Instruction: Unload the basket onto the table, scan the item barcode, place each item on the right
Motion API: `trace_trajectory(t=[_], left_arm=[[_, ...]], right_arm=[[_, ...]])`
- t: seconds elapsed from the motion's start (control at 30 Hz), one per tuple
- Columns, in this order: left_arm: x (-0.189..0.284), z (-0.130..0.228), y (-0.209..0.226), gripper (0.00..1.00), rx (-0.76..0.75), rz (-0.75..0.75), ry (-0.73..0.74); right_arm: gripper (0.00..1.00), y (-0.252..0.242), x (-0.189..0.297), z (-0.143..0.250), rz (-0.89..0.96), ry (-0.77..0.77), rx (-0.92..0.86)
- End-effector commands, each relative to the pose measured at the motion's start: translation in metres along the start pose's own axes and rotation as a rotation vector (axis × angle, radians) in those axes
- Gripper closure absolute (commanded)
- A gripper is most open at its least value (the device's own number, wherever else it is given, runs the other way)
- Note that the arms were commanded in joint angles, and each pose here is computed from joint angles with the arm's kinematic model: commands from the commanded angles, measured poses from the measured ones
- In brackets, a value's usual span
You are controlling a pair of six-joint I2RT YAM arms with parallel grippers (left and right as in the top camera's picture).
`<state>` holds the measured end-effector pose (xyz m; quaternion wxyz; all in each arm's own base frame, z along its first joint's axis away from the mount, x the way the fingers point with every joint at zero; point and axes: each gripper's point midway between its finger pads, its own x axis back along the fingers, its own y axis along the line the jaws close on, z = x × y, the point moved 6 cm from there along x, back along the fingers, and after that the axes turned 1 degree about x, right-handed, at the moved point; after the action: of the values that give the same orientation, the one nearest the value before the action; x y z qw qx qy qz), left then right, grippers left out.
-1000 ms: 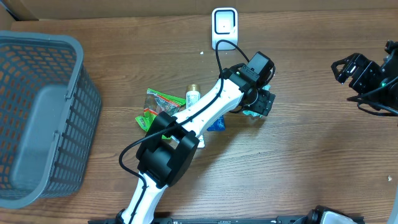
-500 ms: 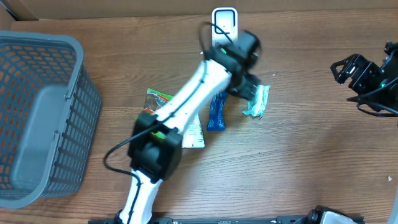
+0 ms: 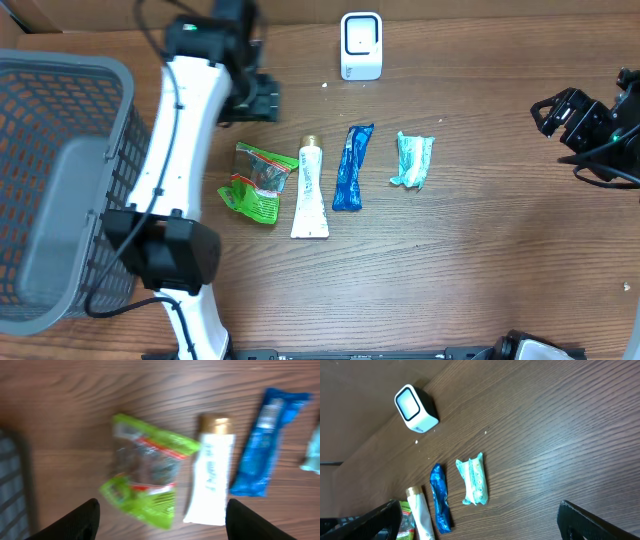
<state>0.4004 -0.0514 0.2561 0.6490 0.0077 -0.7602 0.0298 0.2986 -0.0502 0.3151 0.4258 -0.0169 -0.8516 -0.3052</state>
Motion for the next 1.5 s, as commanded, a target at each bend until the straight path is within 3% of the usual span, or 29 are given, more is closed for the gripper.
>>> trace_trajectory(t=[0.0,0.5,0.9,1.2,1.23,1.47], left_arm=[[0.015,0.0,0.033,0.3,0.002,-0.028,-0.023],[0.018,0.004,0.13,0.3,0.127,-0.07,-0.013],[0.028,-0.007,0.099,0.3,0.045,0.021,-0.1],[0.032,-0.007,0.108,0.16,0.055,-0.067,-0.111],[0.032,-0.009,0.11,0.0,0.059,-0.068,-0.122],[0.036,-0.031,0.115,0.0,-0.003,-0.085,-0.242]], right_arm=[[0.0,0.005,0.007,-0.006,-0.012,-0.029,0.013],[0.0,0.005,0.007,-0.007,-0.014,-0.031,0.014],[0.0,0.006,0.007,-0.008,-0.017,-0.037,0.019],[0.0,0.012,-0.01,-0.003,-0.027,0.02,0.037],[0.0,0.013,-0.014,-0.002,-0.027,0.032,0.038],[0.0,0.02,-0.048,0.007,-0.031,0.138,0.056]])
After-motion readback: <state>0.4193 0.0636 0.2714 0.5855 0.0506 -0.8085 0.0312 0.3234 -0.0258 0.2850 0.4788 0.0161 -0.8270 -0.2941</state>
